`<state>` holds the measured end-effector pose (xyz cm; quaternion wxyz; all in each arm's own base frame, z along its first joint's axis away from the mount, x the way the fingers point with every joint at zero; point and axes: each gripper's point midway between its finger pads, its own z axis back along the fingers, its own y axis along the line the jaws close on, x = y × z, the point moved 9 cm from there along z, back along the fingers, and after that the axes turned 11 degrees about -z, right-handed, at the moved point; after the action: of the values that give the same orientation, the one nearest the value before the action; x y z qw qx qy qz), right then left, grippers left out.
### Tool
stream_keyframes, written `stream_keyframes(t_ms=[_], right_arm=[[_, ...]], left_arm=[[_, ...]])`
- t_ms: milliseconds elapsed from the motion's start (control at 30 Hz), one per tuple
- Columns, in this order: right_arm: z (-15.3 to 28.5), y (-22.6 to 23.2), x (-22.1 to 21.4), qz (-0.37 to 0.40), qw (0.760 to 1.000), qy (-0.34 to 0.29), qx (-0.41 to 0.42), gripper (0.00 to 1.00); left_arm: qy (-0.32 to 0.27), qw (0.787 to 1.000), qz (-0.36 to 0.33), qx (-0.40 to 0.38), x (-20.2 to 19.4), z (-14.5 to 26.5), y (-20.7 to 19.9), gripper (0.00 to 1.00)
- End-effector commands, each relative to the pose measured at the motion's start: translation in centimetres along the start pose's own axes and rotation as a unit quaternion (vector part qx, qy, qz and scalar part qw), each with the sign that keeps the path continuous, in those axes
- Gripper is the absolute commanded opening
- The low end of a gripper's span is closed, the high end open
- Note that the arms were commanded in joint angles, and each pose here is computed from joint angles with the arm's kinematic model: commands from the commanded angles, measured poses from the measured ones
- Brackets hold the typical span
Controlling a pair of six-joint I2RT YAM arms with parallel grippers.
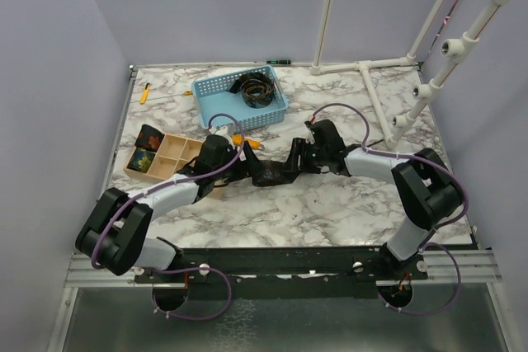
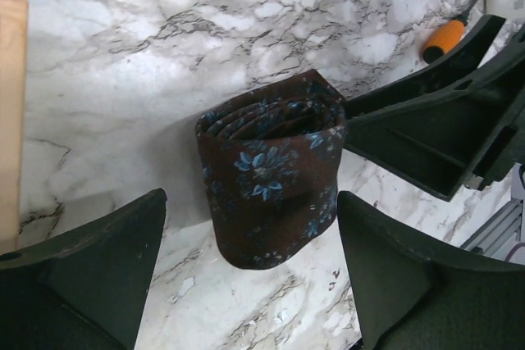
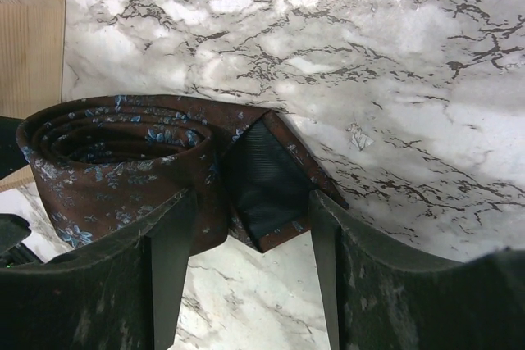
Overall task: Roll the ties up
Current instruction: Roll the tie at the center of the board.
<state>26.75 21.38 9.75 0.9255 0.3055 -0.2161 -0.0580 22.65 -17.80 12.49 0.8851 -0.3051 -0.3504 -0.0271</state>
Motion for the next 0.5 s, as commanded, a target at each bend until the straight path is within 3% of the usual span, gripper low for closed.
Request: stream_keyframes(t_ms=[0,267,467], right_arm=[[-0.9,-3.6,-2.2,-0.022,0.997,0.043,-0.061,0.6],[-0.5,-4.8,-2.9,-0.037,0.996,0.041,-0.074,0.58],[1.3,-3.1,-1.4,-0.031,0.998,0.011,-0.062,0.64]], left_arm=[[-0.009,0.999,-0.02,-0.043,1.2,-0.6,-1.0,0.86],[0.032,0.998,-0.001,-0.062,0.4,-2.3,-0.8,0.83],[0.023,0.998,-0.002,-0.05,0.7,-1.7,-0.9,0.83]])
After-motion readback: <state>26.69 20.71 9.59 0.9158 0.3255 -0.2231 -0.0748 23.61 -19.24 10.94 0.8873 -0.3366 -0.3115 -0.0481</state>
